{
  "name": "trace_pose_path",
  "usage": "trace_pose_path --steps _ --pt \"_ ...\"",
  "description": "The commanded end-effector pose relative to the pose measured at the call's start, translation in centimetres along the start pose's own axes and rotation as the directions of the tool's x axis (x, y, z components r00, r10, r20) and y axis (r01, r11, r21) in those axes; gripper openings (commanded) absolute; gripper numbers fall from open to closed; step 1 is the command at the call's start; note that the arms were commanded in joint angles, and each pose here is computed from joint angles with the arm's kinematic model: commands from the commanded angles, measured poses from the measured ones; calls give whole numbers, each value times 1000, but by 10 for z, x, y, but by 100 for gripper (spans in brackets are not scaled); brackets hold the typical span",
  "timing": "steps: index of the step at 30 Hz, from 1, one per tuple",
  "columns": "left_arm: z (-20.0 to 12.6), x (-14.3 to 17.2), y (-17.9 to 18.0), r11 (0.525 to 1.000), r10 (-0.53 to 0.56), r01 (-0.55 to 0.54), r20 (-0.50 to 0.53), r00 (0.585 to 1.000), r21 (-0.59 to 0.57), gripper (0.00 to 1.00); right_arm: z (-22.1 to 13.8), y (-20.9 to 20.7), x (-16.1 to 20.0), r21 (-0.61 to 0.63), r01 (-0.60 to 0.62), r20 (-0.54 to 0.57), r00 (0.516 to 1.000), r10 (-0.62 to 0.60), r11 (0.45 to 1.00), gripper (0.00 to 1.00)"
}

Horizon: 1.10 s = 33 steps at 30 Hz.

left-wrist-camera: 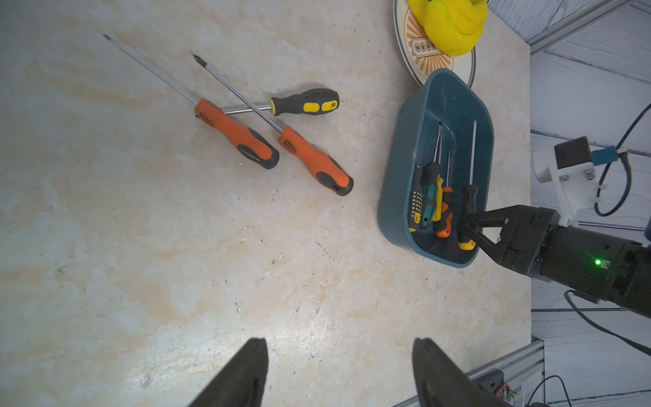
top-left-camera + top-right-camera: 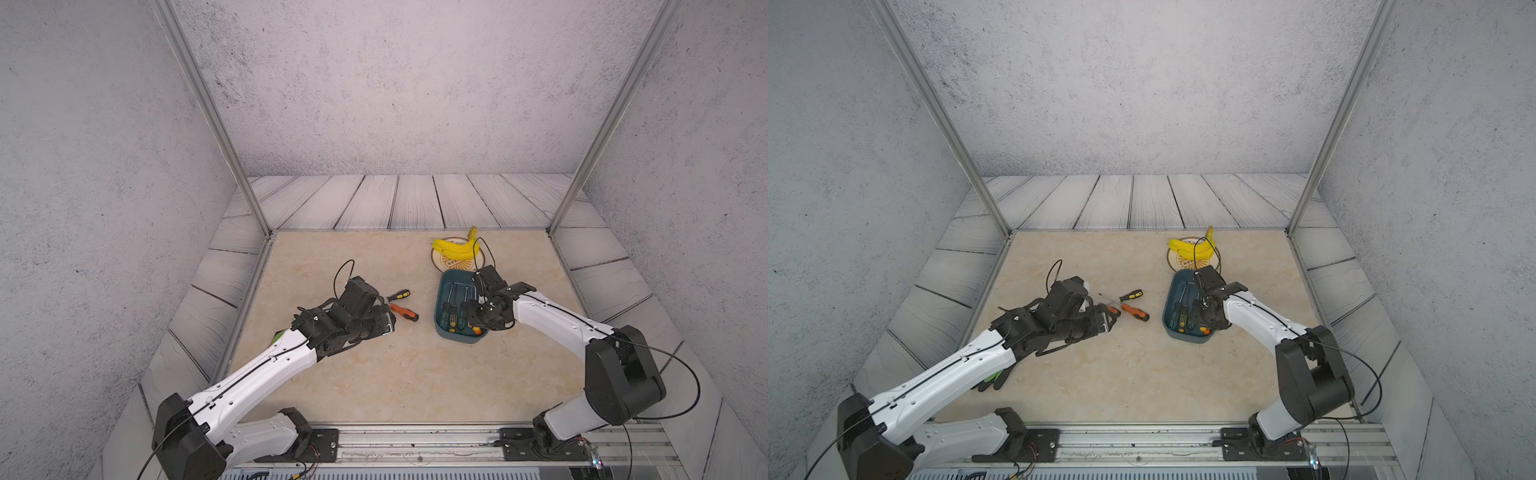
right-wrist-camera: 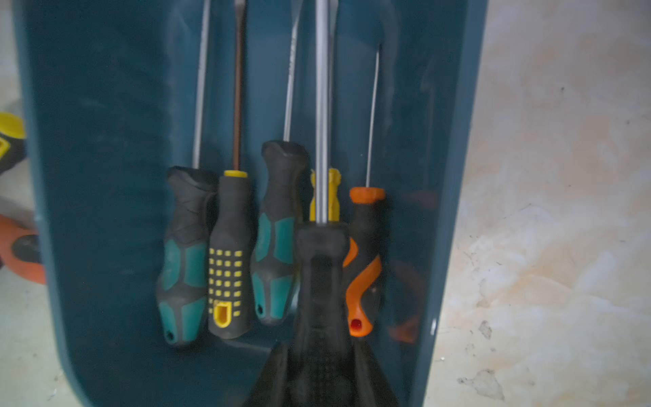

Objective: Put the screwdriver on the desktop into the storage box
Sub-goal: Place the screwdriver in the storage box.

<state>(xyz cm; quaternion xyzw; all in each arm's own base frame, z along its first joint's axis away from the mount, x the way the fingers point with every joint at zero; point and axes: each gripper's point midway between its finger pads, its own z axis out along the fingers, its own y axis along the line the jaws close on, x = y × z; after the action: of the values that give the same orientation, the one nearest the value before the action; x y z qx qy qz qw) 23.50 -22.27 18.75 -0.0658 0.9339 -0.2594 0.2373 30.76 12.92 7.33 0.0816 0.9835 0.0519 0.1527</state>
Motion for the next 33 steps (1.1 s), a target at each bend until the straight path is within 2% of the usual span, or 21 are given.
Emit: trace_pose_path --steps 1,11,17,26,33 --pt "-1 -1 5 1000 -20 20 15 1000 -7 70 -2 -7 -14 62 -7 31 1000 5 998 15" --pt "1 2 10 999 -35 35 8 999 -11 70 8 -9 -15 89 -17 14 1000 16 996 33" --pt "2 3 15 998 -56 57 8 998 -14 70 1 0 -20 51 -19 18 1000 18 999 44" --pt "4 1 22 997 -73 73 7 997 -25 70 -39 22 -25 -91 30 75 997 -23 995 44" --pt "11 -1 30 994 -93 92 -10 996 -58 69 -69 35 -9 -207 96 117 990 -73 974 44"
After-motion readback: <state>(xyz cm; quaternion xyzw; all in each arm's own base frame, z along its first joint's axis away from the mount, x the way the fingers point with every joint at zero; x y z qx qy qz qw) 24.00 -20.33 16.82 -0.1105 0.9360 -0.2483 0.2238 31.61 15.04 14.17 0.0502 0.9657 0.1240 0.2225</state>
